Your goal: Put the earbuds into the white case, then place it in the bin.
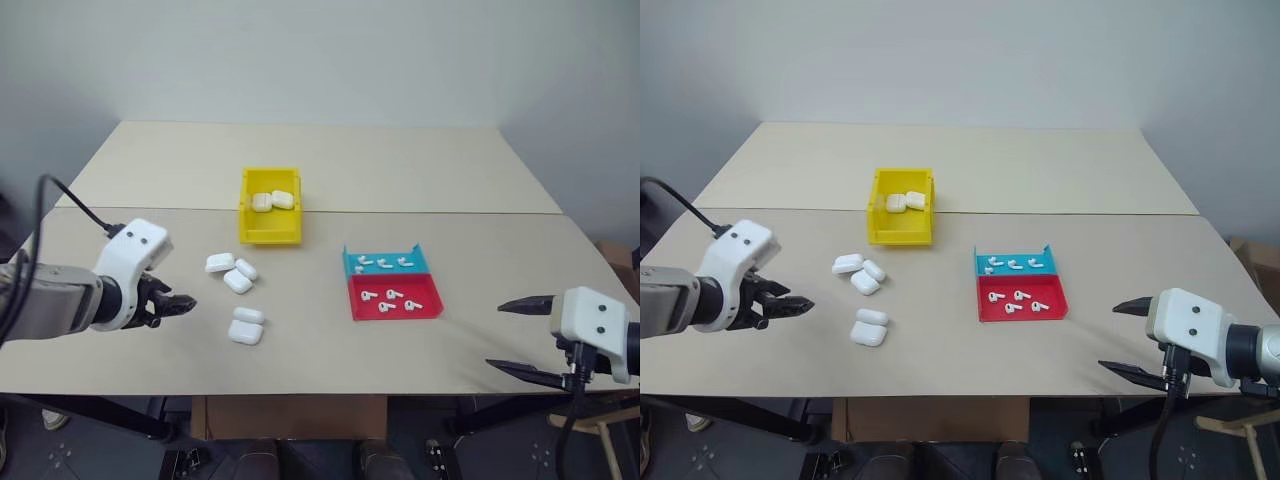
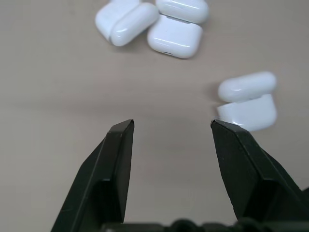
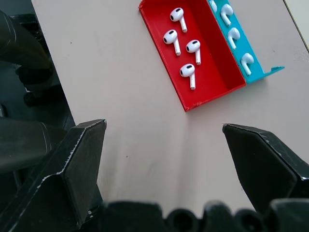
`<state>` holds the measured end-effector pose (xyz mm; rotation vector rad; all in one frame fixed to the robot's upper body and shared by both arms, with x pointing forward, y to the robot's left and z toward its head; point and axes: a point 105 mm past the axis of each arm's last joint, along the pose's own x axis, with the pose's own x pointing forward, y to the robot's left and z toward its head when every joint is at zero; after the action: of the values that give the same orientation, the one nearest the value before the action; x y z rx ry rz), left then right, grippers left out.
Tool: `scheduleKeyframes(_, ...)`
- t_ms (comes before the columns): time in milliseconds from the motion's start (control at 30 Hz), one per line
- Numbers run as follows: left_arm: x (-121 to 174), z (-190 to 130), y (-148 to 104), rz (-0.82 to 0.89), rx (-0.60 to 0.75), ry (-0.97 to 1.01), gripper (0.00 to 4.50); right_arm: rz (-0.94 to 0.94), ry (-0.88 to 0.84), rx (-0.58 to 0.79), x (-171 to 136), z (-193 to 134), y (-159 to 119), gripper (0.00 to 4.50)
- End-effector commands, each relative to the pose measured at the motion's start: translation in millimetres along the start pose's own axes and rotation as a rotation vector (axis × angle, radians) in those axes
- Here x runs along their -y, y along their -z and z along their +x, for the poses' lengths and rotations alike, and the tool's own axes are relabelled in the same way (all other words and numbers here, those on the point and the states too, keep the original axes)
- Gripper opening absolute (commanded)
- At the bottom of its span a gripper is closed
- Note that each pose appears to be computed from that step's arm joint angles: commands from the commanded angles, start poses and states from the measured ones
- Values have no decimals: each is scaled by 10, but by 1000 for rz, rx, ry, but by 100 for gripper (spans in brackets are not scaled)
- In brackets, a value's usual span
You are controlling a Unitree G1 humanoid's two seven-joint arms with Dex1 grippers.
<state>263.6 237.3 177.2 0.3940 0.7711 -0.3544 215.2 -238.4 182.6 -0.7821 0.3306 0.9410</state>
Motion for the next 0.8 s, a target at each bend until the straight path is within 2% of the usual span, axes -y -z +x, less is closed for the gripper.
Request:
scheduleKeyframes(33, 26, 2, 51, 116, -15, -5, 272, -42, 24, 4, 28, -62, -67, 450)
scheduleKeyframes(100, 57, -21, 48, 99, 31, 76, 272, -42, 23, 4, 17, -50, -67, 450)
scheduleKeyframes(167, 89, -77, 22, 96, 136, 187, 272, -45, 23, 7, 4, -34, -78, 450)
scheduleKeyframes(233, 12, -96, 176, 60, 57, 225, 272, -44, 32, 19, -15, -12, -102, 450)
scheduleKeyframes(400, -41, -75, 345, -36, -2, 303, 272, -17, 68, 47, -147, 71, -144, 450)
scheduleKeyframes(800, 274, -50, 117, -44, -45, 345, 272, 39, 115, 48, -367, 216, -174, 450)
